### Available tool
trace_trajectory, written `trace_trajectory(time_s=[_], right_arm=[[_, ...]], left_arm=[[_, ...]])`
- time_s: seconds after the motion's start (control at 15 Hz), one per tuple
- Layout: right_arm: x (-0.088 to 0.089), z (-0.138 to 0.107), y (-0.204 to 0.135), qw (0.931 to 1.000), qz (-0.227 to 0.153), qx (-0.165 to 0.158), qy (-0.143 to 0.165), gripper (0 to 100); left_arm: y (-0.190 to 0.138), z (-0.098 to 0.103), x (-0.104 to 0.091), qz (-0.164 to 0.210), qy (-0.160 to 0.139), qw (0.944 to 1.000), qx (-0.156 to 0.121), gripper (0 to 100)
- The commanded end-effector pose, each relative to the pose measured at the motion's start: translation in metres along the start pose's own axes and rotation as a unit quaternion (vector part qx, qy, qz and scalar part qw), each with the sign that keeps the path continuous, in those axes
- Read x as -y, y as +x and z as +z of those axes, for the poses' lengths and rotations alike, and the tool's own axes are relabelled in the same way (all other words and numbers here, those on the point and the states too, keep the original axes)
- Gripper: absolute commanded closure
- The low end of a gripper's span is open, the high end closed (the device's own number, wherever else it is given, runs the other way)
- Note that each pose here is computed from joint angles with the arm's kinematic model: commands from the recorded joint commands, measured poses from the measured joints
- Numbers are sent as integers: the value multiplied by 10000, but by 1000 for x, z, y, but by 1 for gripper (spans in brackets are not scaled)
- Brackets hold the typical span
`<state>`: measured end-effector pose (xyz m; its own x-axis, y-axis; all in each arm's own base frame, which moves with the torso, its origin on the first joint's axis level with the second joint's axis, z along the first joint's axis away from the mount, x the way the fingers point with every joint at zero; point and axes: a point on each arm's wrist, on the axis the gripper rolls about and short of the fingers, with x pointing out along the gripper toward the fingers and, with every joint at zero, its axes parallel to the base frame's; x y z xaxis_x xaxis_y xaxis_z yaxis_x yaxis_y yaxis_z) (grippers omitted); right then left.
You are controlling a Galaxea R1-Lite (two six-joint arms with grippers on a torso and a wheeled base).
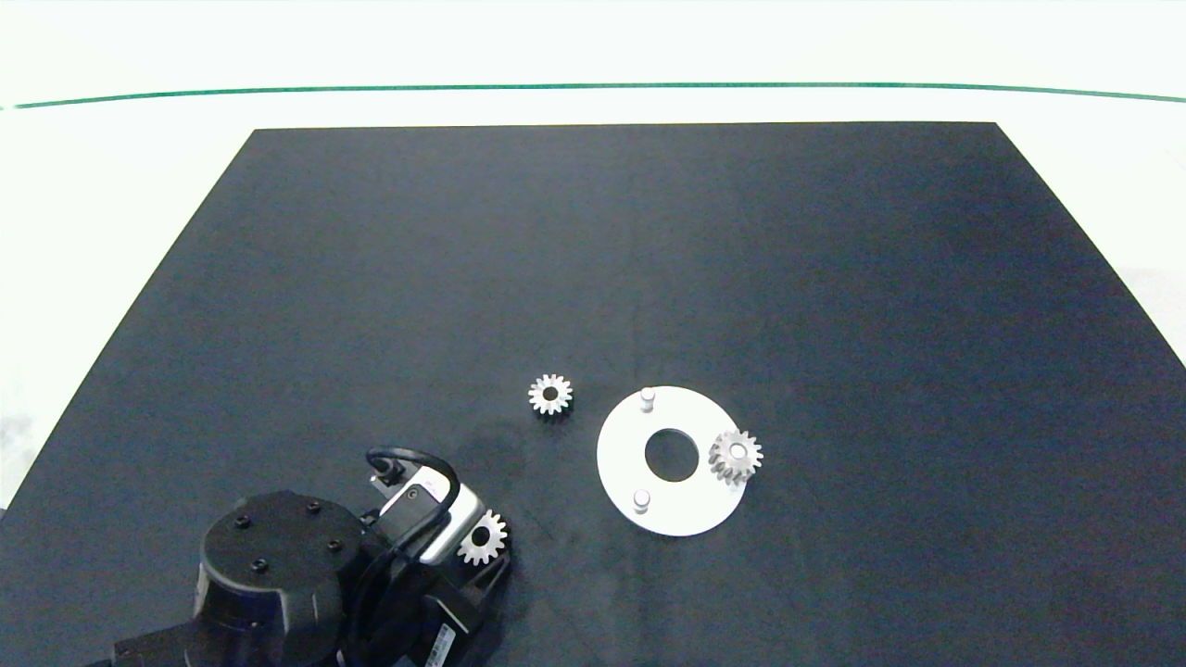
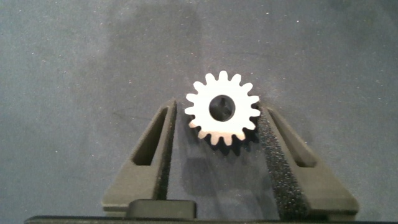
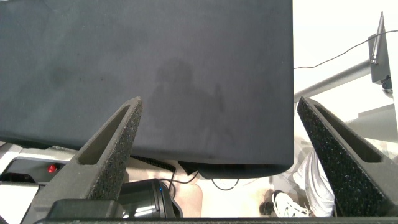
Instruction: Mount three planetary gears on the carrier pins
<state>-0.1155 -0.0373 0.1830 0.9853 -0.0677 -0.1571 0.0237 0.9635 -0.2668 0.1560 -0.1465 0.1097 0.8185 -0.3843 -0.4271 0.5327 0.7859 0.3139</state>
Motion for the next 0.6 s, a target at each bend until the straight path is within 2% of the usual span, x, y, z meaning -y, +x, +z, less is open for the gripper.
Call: trace_trajectory(time_s=[0.07, 0.6], right_arm=[[0, 0, 1, 10000, 2, -42, -21, 0], [1, 2, -2, 10000, -11, 15, -2, 0]], left_arm=[[0, 1, 1, -3, 7, 10000, 29, 57], [0, 0, 1, -6, 25, 10000, 9, 72]])
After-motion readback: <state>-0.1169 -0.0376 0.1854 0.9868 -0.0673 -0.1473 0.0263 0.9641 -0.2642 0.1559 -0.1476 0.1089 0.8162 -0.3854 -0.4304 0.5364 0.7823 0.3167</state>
